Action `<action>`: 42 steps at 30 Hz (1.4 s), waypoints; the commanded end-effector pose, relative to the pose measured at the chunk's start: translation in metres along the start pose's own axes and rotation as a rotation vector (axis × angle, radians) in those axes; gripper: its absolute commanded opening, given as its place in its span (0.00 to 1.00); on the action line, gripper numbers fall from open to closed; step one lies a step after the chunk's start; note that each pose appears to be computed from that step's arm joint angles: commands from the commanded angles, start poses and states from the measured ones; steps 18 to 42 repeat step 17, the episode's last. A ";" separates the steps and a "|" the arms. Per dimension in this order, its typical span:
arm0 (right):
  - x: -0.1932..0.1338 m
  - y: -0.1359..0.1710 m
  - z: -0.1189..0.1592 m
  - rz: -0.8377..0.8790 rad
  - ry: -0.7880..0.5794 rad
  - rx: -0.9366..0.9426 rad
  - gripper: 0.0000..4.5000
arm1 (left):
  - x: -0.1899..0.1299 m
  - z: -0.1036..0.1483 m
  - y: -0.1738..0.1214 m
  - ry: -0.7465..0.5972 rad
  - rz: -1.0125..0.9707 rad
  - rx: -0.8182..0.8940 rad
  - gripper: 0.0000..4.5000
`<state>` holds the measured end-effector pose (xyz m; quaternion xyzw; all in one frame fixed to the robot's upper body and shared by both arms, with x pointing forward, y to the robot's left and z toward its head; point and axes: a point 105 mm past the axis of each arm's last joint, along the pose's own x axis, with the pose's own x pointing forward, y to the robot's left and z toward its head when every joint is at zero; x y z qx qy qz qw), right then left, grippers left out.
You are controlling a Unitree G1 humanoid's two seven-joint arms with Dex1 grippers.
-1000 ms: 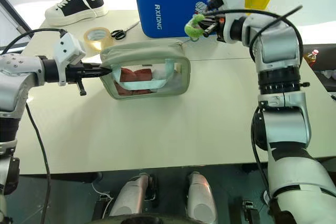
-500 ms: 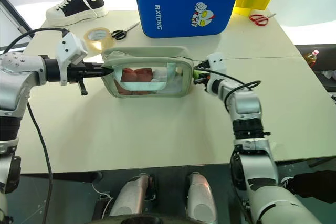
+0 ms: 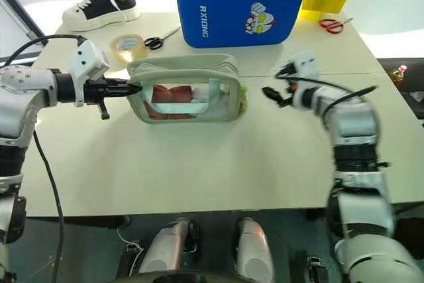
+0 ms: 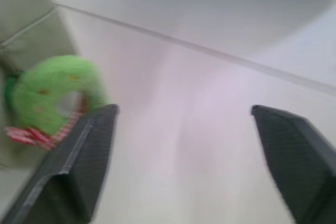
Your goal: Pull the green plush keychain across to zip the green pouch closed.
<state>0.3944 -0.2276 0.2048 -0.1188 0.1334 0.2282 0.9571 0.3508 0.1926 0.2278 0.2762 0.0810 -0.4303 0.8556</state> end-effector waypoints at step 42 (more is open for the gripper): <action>-0.084 0.089 0.117 0.629 -0.231 -0.285 1.00 | -0.072 0.061 0.051 -0.241 0.159 -0.126 0.99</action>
